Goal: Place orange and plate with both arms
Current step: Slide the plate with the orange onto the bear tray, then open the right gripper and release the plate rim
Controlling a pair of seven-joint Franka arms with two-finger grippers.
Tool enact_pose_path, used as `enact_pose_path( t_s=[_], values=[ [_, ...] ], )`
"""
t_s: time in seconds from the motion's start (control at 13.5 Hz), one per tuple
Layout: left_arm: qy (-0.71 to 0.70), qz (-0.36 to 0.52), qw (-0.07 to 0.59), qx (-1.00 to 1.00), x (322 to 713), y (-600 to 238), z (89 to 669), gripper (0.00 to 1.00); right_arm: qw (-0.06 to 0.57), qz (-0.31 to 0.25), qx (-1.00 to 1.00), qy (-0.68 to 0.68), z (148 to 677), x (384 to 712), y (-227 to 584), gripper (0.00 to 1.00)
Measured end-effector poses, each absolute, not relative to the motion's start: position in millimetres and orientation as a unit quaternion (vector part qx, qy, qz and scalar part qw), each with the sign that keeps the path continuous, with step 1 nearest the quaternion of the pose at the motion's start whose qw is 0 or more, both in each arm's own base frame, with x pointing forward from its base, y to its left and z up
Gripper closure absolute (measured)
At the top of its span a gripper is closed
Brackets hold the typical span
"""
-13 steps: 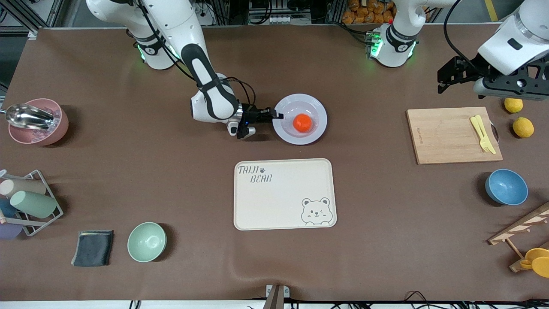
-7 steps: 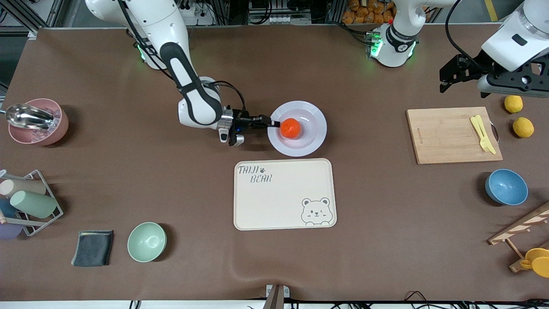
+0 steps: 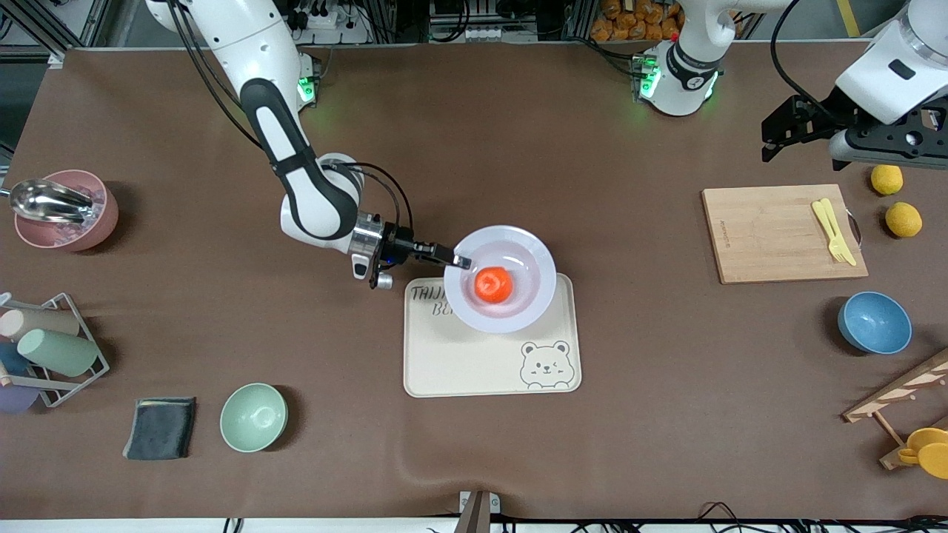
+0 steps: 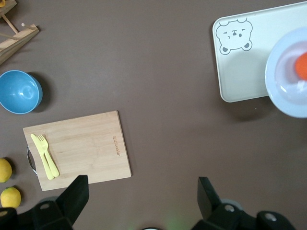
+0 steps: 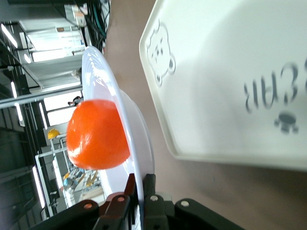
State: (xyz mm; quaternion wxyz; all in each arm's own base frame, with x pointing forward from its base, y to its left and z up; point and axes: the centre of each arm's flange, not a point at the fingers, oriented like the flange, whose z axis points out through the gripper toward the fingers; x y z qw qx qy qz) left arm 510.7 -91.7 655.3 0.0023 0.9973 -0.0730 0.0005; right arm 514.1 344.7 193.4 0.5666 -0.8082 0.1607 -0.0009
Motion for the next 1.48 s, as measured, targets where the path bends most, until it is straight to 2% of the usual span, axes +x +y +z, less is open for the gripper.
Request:
enact_pose_path(
  t_s=[0.22, 0.37, 0.67, 0.82, 0.89, 1.41, 1.48],
  values=[
    [-0.073, 0.000, 0.002, 0.997, 510.7, -91.7, 655.0, 0.00, 0.532, -0.022, -0.830, 0.168, 164.2, 542.7, 333.2, 0.92],
    [-0.073, 0.000, 0.002, 0.997, 510.7, -91.7, 655.0, 0.00, 0.506, -0.016, -0.846, 0.166, 152.2, 559.2, 330.7, 0.92],
    [-0.074, 0.000, 0.002, 0.997, 510.6, -92.7, 654.8, 0.00, 0.490, -0.005, -0.857, 0.160, 138.1, 564.3, 332.9, 0.92],
    [-0.074, 0.000, 0.002, 0.997, 510.6, -92.7, 654.6, 0.00, 0.478, -0.005, -0.866, 0.146, 137.4, 567.1, 329.4, 0.88],
    [-0.074, 0.000, 0.002, 0.997, 510.6, -92.7, 654.3, 0.00, 0.471, -0.004, -0.870, 0.143, 138.4, 570.9, 324.6, 0.83],
    [-0.074, -0.002, 0.002, 0.997, 510.7, -93.1, 652.5, 0.00, 0.440, 0.036, -0.879, 0.181, 158.9, 596.1, 316.9, 0.08],
    [-0.075, -0.002, 0.002, 0.997, 510.6, -93.4, 652.3, 0.00, 0.436, 0.037, -0.881, 0.180, 164.2, 599.8, 318.7, 0.01]
  ],
)
